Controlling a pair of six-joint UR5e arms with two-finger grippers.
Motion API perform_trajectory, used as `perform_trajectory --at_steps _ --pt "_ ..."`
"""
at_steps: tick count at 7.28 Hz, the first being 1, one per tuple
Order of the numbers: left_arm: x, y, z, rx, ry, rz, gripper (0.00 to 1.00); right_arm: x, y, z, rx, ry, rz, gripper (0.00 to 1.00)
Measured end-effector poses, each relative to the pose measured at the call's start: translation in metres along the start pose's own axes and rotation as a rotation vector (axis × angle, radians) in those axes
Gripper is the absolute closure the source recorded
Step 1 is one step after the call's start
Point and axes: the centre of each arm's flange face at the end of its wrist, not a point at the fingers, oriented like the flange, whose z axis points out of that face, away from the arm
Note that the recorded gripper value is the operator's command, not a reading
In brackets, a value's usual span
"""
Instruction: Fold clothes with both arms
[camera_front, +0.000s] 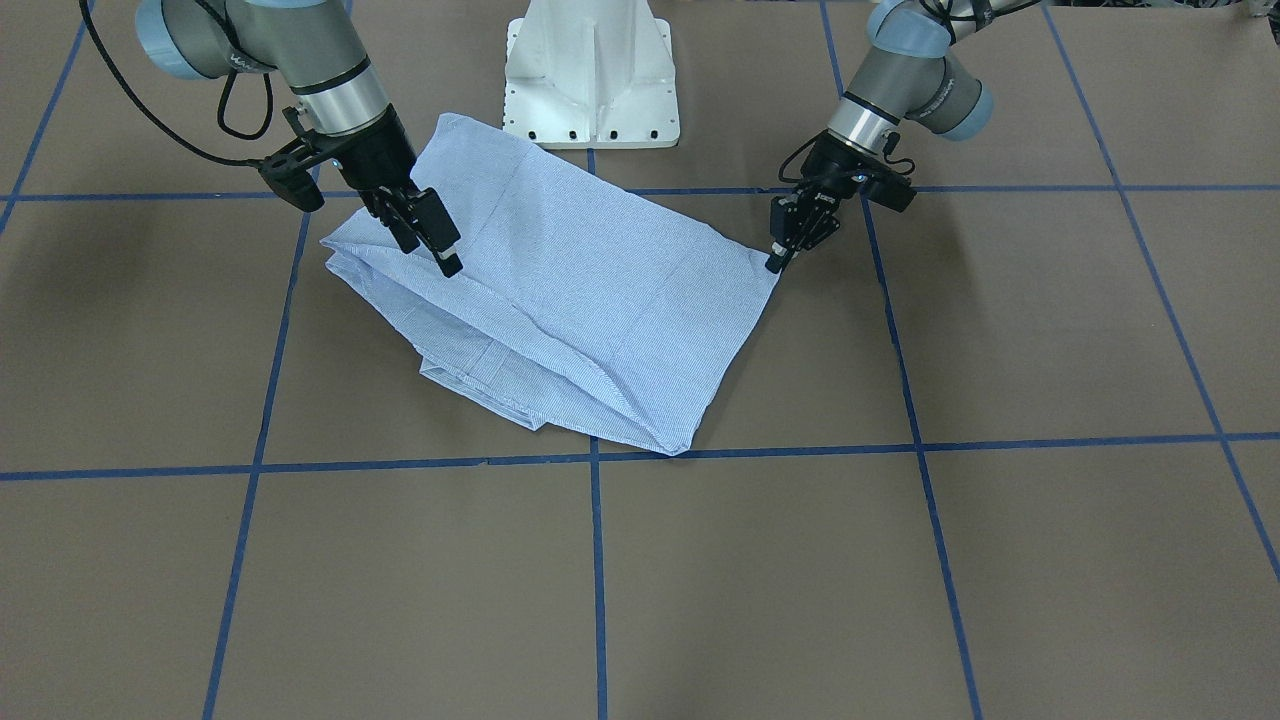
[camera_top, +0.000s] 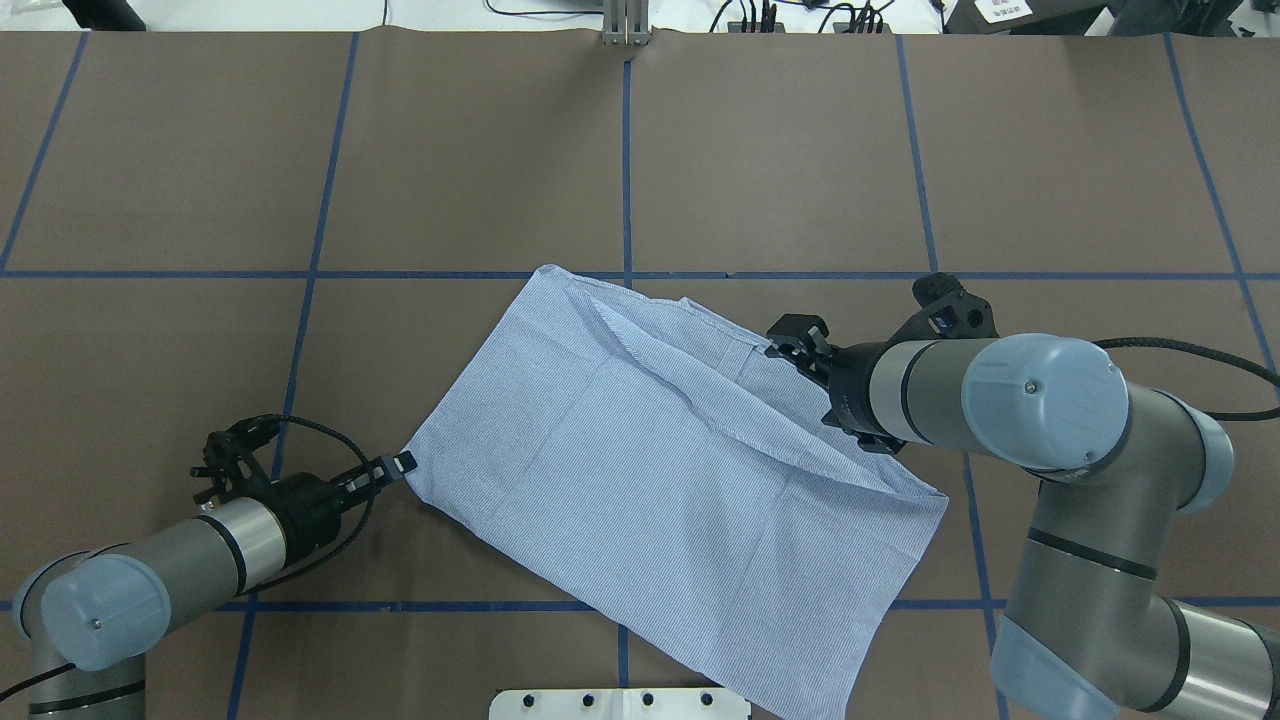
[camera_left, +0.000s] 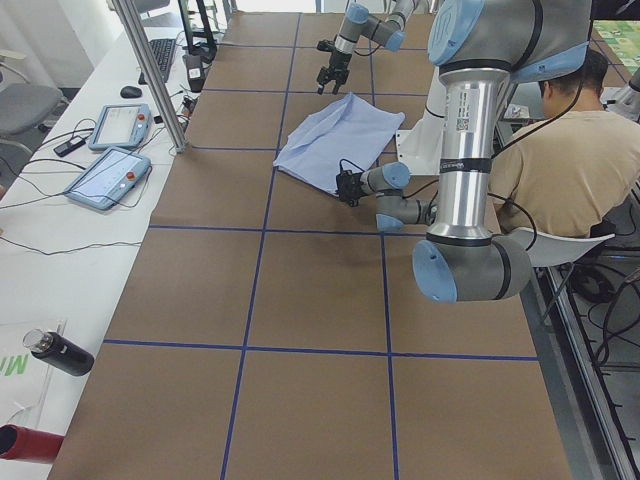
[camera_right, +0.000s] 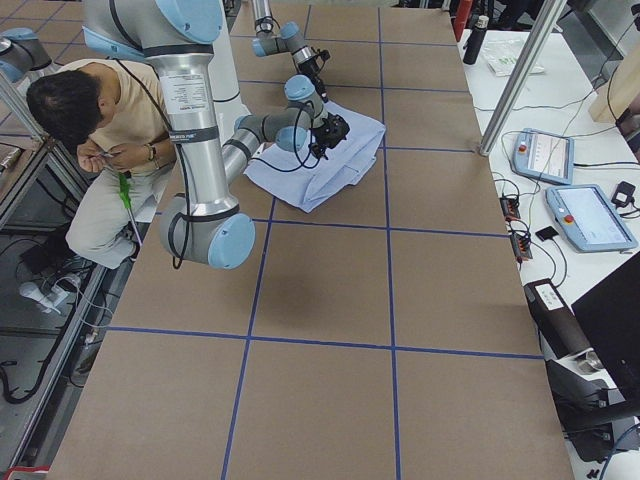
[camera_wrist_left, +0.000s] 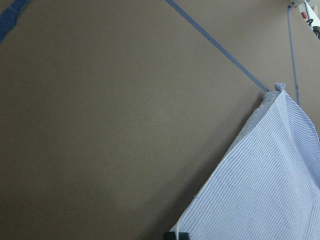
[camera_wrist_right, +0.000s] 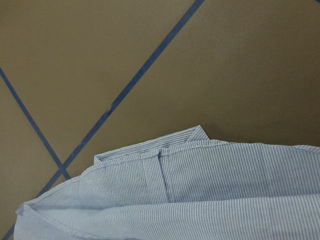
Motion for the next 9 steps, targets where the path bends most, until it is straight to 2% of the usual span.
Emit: perform_trajectory --at_steps 1,3,4,7,9 --pt "0.021 -0.013 0.012 0.028 0.024 0.040 1.00 0.001 0.000 0.000 0.000 0.001 0.000 0.00" --pt "0.083 -0.064 0.073 0.097 0.038 0.094 1.00 0.003 -0.002 0.001 0.003 0.005 0.000 0.00" --pt "0.101 -0.099 0.100 0.131 0.021 0.134 1.00 0.004 -0.003 0.002 0.005 0.008 0.001 0.00" --pt "0.117 -0.216 0.127 0.201 -0.046 0.273 1.00 0.005 -0.004 0.000 0.005 0.007 0.001 0.00" --pt "0.143 -0.249 0.172 0.211 -0.088 0.304 1.00 0.005 -0.006 0.000 0.010 0.007 0.003 0.00"
